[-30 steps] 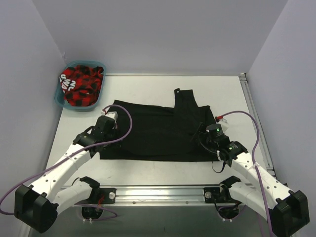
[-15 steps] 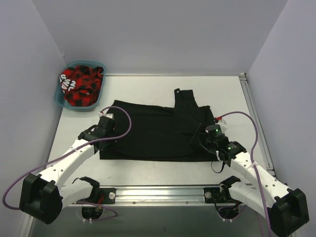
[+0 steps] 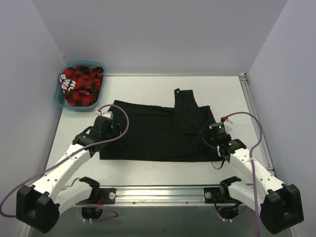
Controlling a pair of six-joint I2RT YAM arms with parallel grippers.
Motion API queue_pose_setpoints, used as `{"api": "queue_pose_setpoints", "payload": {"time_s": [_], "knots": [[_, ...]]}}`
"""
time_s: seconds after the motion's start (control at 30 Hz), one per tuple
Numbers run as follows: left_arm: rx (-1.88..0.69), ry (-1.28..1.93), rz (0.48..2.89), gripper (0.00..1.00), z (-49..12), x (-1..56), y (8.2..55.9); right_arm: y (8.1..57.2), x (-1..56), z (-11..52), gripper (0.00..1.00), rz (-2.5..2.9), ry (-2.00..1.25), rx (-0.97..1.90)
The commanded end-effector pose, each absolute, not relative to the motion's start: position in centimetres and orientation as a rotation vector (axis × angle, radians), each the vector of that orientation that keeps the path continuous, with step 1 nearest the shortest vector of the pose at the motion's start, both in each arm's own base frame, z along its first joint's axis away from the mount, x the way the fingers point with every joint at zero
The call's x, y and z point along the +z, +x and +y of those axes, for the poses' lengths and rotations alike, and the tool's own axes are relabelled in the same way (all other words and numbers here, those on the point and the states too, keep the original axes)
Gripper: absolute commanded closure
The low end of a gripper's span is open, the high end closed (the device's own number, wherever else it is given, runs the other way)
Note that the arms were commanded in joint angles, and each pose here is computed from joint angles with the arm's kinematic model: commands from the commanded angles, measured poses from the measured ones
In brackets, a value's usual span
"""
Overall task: Fold and stack the long sleeve shirts
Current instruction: Fold the shirt
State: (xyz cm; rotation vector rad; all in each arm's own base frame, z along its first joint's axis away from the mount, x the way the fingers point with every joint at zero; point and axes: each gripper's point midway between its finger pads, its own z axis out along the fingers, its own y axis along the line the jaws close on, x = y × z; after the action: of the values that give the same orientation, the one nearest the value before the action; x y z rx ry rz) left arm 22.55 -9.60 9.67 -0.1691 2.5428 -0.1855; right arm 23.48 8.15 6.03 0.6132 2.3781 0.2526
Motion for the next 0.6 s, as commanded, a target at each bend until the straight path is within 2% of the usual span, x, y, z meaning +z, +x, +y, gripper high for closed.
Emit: {"api": "queue_pose_setpoints", "payload": {"time_s": [0.0,0.2,0.27,0.47,0.57], "knots": [[-0.305,-0.167,2.436,0.16,-10.8,12.6,23.5,23.7,4.7,5.9,0.18,2.385,0.688,0.167],[-0.314,-0.177,2.422,0.14,-10.8,12.9,23.5,25.1,3.6,3.8,0.23,2.37,0.855,0.228],[-0.303,-0.184,2.433,0.14,-10.6,12.4,23.4,25.2,3.0,4.3,0.27,2.393,0.904,0.323],[-0.287,-0.197,2.45,0.13,-10.4,11.6,23.3,26.2,2.3,2.5,0.28,2.331,1.149,0.483],[-0.282,-0.204,2.451,0.13,-10.3,11.4,23.3,27.1,3.5,2.4,0.28,2.313,1.128,0.525]]}}
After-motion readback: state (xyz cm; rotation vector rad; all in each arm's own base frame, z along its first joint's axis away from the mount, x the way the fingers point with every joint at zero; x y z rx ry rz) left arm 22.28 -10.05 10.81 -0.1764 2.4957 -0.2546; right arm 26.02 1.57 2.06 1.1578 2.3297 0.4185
